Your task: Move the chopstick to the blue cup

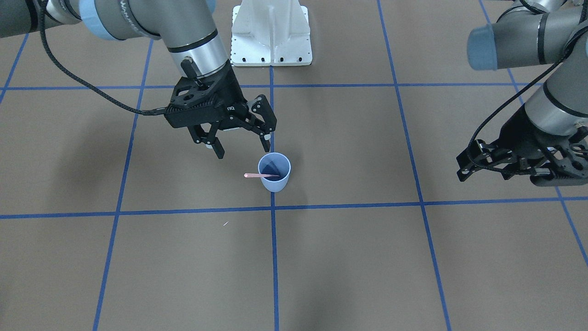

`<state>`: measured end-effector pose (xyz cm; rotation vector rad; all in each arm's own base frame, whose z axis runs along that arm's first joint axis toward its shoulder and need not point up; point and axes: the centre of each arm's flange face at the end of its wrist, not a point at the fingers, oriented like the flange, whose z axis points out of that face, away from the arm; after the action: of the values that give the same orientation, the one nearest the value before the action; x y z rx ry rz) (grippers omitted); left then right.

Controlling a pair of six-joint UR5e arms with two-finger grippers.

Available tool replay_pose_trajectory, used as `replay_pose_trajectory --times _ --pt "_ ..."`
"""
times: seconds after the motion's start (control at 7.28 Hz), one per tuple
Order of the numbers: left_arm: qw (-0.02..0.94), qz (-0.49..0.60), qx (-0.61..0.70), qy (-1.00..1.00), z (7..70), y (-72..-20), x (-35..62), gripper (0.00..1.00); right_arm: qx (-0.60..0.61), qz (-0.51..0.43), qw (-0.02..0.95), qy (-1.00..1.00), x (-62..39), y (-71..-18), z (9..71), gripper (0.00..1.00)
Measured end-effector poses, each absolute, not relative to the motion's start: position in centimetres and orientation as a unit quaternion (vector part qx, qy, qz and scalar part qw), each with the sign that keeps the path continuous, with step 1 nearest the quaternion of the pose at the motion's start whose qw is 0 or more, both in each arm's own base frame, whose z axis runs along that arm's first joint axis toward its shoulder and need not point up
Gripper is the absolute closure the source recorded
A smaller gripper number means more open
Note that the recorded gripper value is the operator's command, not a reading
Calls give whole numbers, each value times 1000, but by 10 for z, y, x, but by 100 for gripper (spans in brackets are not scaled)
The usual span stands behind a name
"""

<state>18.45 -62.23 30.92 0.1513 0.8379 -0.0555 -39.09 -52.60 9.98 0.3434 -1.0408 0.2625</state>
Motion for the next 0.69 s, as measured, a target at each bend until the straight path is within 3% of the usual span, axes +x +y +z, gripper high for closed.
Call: replay_pose_trajectory --times 0.27,0.69 --pt "918 4 92 386 353 -622 138 2 134 123 864 -470 -298 -560 130 0" --pt "927 3 104 361 427 -616 49 2 104 50 903 -414 -121 -592 284 0"
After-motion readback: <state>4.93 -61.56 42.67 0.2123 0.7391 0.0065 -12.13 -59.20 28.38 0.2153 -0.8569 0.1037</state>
